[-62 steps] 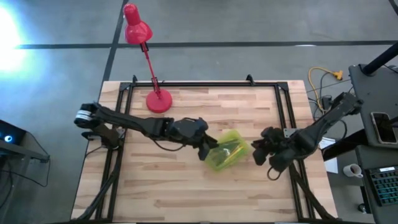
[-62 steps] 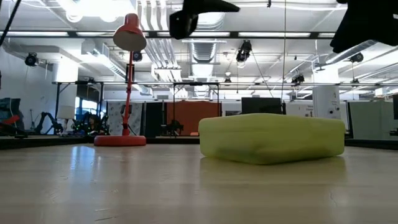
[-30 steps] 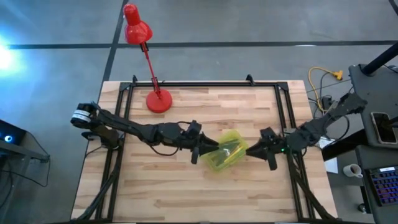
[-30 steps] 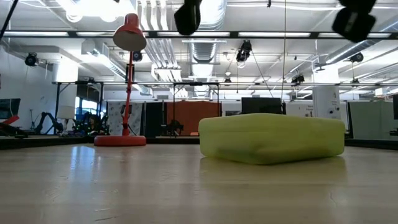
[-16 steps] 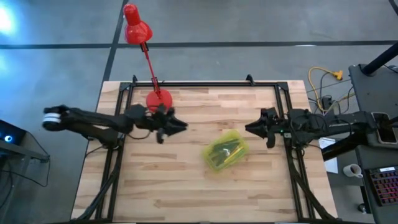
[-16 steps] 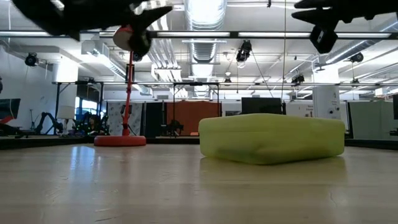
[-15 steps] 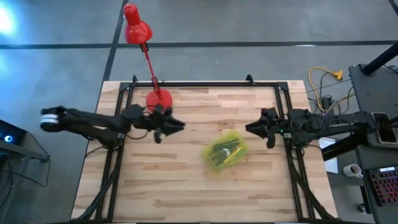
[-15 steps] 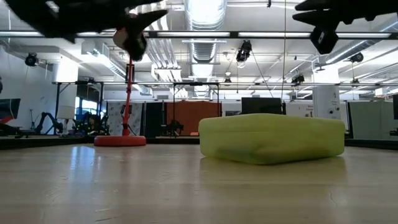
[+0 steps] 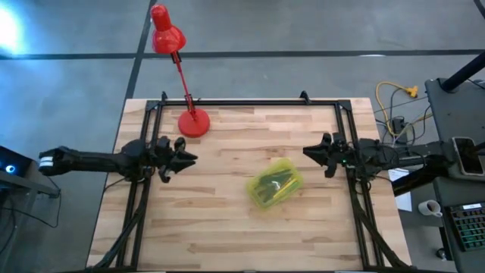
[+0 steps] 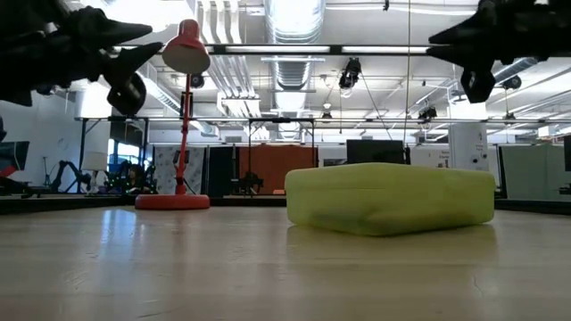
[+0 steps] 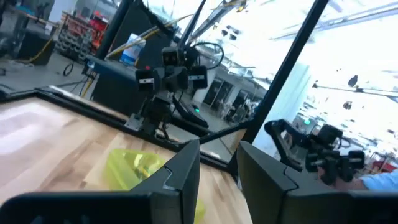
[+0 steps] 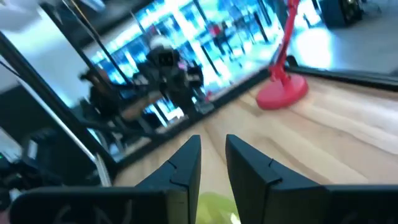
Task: Pick & place school supplies into a supply box
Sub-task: Return to Home Position
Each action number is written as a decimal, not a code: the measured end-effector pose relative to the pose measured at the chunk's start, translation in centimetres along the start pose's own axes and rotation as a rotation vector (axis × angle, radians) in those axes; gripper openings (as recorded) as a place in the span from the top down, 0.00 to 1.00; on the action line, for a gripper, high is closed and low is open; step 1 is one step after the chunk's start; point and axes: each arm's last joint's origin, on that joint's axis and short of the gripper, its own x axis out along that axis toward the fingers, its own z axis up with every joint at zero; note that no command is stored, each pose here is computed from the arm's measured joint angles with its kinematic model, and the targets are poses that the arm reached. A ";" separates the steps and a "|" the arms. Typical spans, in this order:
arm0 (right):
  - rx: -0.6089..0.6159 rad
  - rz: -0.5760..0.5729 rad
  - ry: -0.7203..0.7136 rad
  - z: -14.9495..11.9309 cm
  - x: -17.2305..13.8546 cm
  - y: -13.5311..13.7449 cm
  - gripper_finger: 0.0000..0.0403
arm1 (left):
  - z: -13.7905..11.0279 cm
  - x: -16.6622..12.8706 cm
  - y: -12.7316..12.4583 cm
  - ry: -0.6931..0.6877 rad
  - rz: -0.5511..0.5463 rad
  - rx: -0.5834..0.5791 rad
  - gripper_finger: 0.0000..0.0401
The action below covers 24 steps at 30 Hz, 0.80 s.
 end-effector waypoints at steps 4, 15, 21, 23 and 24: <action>0.018 0.036 -0.058 -1.2 -0.9 -1.1 0.83 | 0.2 -0.7 -0.2 0.028 0.019 -0.006 0.77; 0.040 0.100 -0.167 -3.5 -2.6 -3.0 0.83 | 0.7 -1.4 -0.7 -0.002 0.003 0.001 0.77; 0.043 0.028 -0.095 -4.4 -2.5 -3.7 0.83 | -0.3 -1.2 0.2 0.021 0.103 -0.011 0.77; 0.013 0.014 -0.090 -4.5 -2.4 -3.8 0.83 | -0.7 -1.3 0.5 0.028 0.148 -0.014 0.77; -0.009 0.013 -0.086 -4.5 -2.4 -3.8 0.83 | -0.8 -1.2 0.6 0.041 0.161 -0.016 0.77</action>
